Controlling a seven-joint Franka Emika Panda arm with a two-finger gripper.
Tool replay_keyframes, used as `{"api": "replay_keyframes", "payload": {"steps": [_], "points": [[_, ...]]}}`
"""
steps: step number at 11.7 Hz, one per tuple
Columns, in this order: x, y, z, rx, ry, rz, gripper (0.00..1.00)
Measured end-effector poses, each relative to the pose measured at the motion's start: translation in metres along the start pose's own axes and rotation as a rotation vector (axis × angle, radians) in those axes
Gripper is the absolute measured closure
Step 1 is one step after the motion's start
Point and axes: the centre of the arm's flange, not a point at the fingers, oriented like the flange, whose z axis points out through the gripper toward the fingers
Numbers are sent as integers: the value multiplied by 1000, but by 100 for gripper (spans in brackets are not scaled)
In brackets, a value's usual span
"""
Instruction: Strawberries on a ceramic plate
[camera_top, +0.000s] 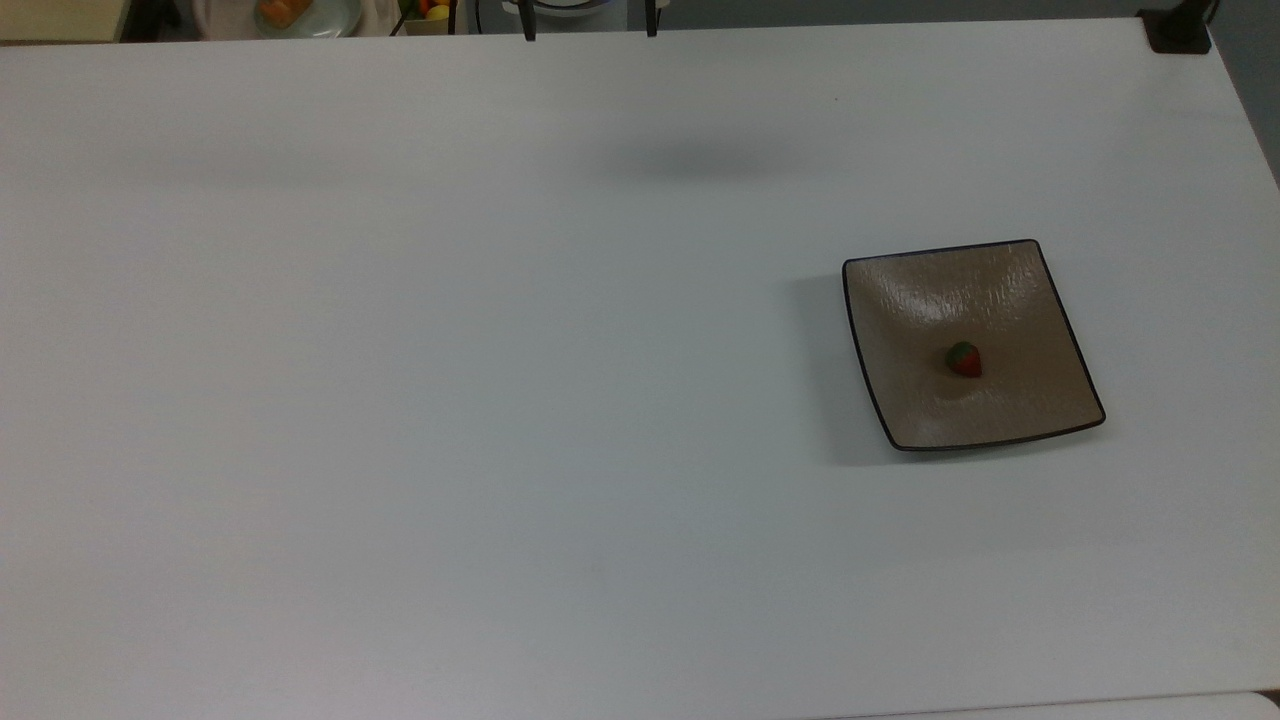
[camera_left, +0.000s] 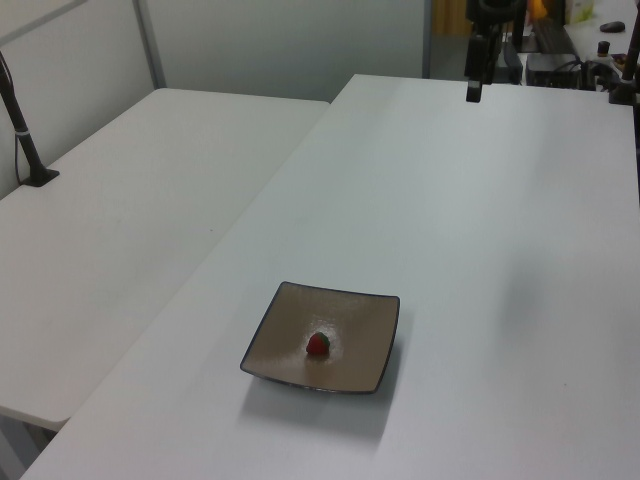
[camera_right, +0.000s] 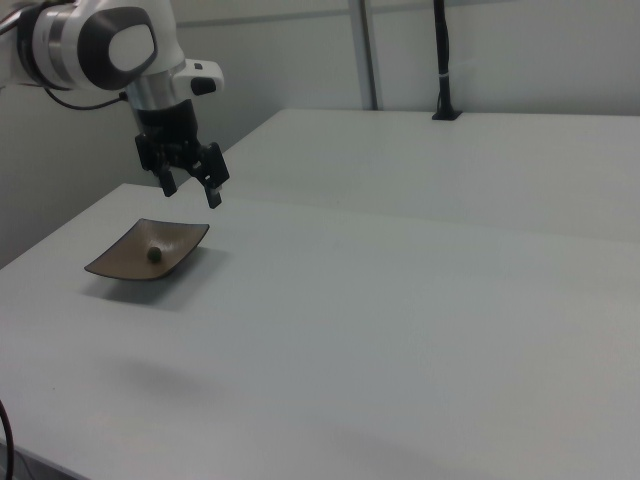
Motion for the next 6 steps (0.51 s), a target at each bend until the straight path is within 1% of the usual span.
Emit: {"api": "replay_keyframes", "payload": {"steps": [2,4,6], "points": [[-1,-9,3,-17,3,-29,0],[-1,-11,3,-20,2,-61,0],[-1,-9,3,-20,2,-68,0]]}}
